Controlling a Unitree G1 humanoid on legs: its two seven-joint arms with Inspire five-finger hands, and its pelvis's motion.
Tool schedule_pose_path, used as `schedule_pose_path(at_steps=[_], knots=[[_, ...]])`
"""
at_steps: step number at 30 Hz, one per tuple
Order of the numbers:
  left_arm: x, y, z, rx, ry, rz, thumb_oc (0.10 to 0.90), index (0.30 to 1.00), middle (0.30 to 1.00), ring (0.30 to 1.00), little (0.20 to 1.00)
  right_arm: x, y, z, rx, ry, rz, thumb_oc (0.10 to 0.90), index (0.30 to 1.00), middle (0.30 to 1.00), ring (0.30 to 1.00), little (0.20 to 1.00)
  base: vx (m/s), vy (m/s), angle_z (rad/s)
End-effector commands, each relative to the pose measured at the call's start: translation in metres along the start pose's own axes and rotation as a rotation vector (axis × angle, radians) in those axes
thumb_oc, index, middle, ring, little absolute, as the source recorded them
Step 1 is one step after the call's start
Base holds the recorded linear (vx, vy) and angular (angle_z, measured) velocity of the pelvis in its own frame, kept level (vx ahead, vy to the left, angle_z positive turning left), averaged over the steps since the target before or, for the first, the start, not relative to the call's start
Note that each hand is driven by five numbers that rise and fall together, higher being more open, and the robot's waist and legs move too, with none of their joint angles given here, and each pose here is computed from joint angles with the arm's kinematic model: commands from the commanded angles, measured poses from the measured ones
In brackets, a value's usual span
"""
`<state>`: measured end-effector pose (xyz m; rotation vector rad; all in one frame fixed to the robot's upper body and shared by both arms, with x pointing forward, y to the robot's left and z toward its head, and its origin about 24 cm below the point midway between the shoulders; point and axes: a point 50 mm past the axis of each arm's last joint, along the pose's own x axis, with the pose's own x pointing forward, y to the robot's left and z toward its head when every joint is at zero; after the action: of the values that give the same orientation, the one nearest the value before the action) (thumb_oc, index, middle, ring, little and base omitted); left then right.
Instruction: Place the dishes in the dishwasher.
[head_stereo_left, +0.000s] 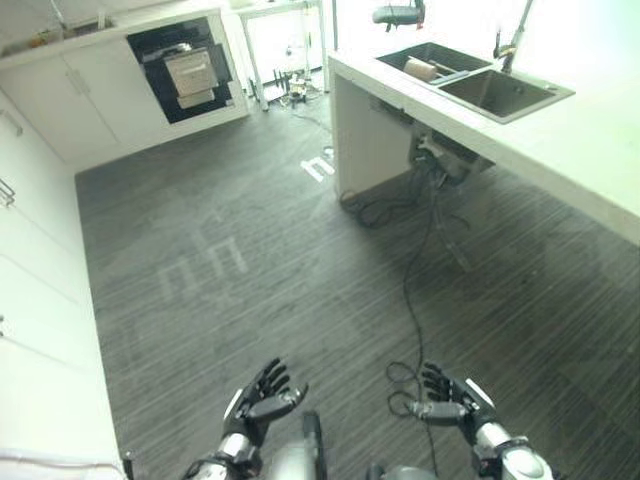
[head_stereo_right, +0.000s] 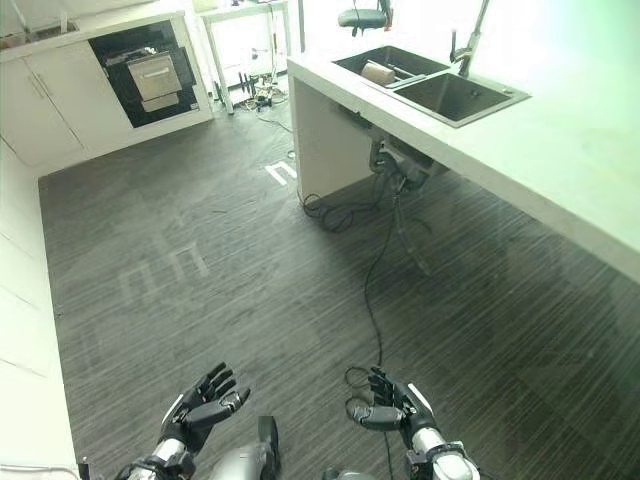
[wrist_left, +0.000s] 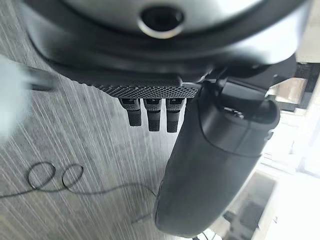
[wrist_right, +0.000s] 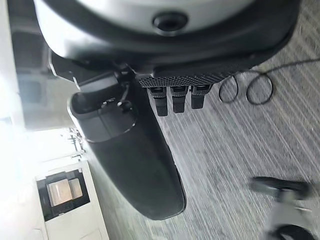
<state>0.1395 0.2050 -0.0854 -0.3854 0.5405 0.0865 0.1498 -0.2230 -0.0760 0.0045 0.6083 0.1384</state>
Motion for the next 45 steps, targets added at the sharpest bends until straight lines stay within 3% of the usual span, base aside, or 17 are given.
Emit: schedule_pose_path(at_steps=[1, 6, 14, 28, 39, 45], knots=[[0.003, -0.007, 0.051, 0.028, -0.279, -0.078, 0.800, 0.900, 0.900, 0.900, 0.900, 0.000, 0.000, 0.039, -0.088, -0.216, 0.025, 0.800, 0.900, 0.900, 0.900, 0.900, 0.47, 0.325, -0.41], [0.006, -0.006, 0.062, 0.064, -0.287, -0.100, 0.800, 0.900, 0.900, 0.900, 0.900, -0.001, 0.003, 0.043, -0.060, -0.232, 0.025, 0.800, 0.900, 0.900, 0.900, 0.900, 0.39, 0.264, -0.32], [0.010, -0.027, 0.068, 0.188, -0.259, -0.274, 0.800, 0.900, 0.900, 0.900, 0.900, 0.006, 0.021, 0.056, -0.002, -0.283, 0.027, 0.800, 0.900, 0.900, 0.900, 0.900, 0.25, 0.206, 0.26], [0.007, -0.024, 0.093, 0.288, -0.362, -0.178, 0.800, 0.900, 0.900, 0.900, 0.900, 0.001, 0.019, 0.076, 0.032, -0.390, 0.021, 0.800, 0.900, 0.900, 0.900, 0.900, 0.34, -0.162, 0.03], [0.004, -0.035, 0.097, 0.156, -0.453, -0.195, 0.800, 0.900, 0.900, 0.900, 0.900, -0.001, 0.002, 0.101, -0.088, -0.463, -0.024, 0.800, 0.900, 0.900, 0.900, 0.900, 0.29, -0.233, -0.16], [-0.010, -0.032, 0.111, 0.123, -0.601, -0.176, 0.800, 0.900, 0.900, 0.900, 0.900, -0.011, 0.002, 0.125, -0.128, -0.591, 0.009, 0.800, 0.900, 0.900, 0.900, 0.900, 0.26, 0.003, -0.40]])
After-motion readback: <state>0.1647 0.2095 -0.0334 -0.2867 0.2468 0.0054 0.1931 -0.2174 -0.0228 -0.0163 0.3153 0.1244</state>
